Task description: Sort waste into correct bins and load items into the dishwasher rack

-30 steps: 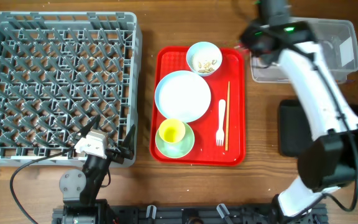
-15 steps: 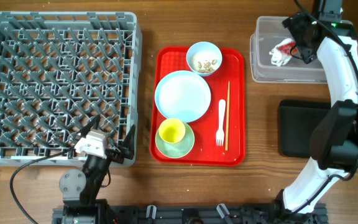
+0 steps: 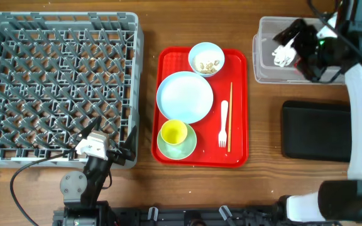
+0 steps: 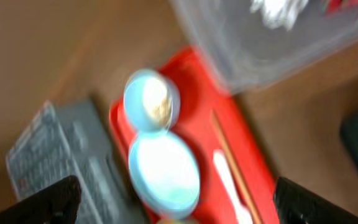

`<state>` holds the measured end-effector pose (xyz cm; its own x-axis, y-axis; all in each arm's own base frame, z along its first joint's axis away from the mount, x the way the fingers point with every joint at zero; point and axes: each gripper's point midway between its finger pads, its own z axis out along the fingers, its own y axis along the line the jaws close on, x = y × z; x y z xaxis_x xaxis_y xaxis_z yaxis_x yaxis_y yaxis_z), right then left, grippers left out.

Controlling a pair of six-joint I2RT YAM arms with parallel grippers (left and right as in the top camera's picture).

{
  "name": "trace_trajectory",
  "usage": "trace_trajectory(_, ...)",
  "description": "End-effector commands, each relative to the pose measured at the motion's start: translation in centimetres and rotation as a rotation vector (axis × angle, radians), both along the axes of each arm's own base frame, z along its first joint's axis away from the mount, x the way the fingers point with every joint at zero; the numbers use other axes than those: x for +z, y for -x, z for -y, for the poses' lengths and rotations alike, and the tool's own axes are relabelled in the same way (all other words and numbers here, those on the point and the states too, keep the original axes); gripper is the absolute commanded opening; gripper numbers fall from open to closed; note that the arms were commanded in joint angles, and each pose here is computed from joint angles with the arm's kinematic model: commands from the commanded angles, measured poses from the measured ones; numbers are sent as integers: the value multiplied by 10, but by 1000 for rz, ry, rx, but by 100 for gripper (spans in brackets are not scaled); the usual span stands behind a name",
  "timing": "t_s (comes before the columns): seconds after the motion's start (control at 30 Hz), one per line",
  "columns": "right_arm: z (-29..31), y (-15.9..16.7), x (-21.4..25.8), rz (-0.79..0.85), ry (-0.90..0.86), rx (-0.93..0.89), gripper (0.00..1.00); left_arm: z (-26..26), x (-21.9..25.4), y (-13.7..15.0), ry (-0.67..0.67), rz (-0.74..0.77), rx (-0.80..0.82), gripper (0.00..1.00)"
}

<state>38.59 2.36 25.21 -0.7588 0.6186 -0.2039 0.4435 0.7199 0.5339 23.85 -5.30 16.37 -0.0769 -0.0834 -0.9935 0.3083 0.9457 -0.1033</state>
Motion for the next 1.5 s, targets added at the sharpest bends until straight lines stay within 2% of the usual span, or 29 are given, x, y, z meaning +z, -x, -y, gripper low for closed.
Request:
trace_trajectory(0.0, -63, 29, -12, -55, -10, 290, 100, 0, -3, 0, -15, -5, 3, 100)
trace_trajectory(0.13, -131, 67, -34, -125, 13, 531, 100, 0, -3, 0, -15, -5, 3, 100)
trace_trajectory(0.2, -169, 85, -40, -95, 70, 691, 97, 0, -3, 0, -15, -5, 3, 100)
trace_trajectory(0.23, -175, 88, -41, -85, 101, 708, 94, 0, -3, 0, -15, -5, 3, 100)
trace_trajectory(0.3, -193, 88, -41, -52, 146, 713, 79, 0, -3, 0, -15, -5, 3, 100)
trace_trajectory(0.33, -203, 89, -39, -31, 140, 722, 76, 0, -3, 0, -15, -5, 3, 100)
trace_trajectory(0.4, -213, 92, -37, -43, 106, 689, 84, 0, -3, 0, -15, -5, 3, 100)
trace_trajectory(0.47, -220, 99, -36, -73, 68, 671, 100, 0, -3, 0, -15, -5, 3, 100)
trace_trajectory(0.7, -227, 105, -37, -44, 102, 750, 100, 0, -3, 0, -15, -5, 3, 100)
trace_trajectory(0.87, -197, 84, -38, -31, 173, 652, 100, 0, -3, 0, -15, -5, 3, 100)
trace_trajectory(1.0, -146, 56, -27, -4, 194, 491, 100, 0, -3, 0, -15, -5, 3, 100)
trace_trajectory(1.07, -102, 38, -27, 0, 295, 364, 100, 0, -3, 0, -15, -5, 3, 100)
trace_trajectory(1.17, -4, 19, -25, -32, 565, 98, 100, 0, -3, 0, -15, -5, 3, 100)
trace_trajectory(1.23, 32, 17, -22, -50, 641, 1, 100, 0, -3, 0, -15, -5, 3, 100)
trace_trajectory(1.3, 47, 15, -21, -53, 640, -44, 99, 3, -2, 1, -10, -6, -15, 100)
trace_trajectory(1.37, 51, 15, -20, -53, 640, -54, 100, 15, -2, 5, -5, -5, -90, 100)
trace_trajectory(1.47, 50, 15, -20, -53, 639, -53, 100, 67, 11, 40, 194, -64, -449, 100)
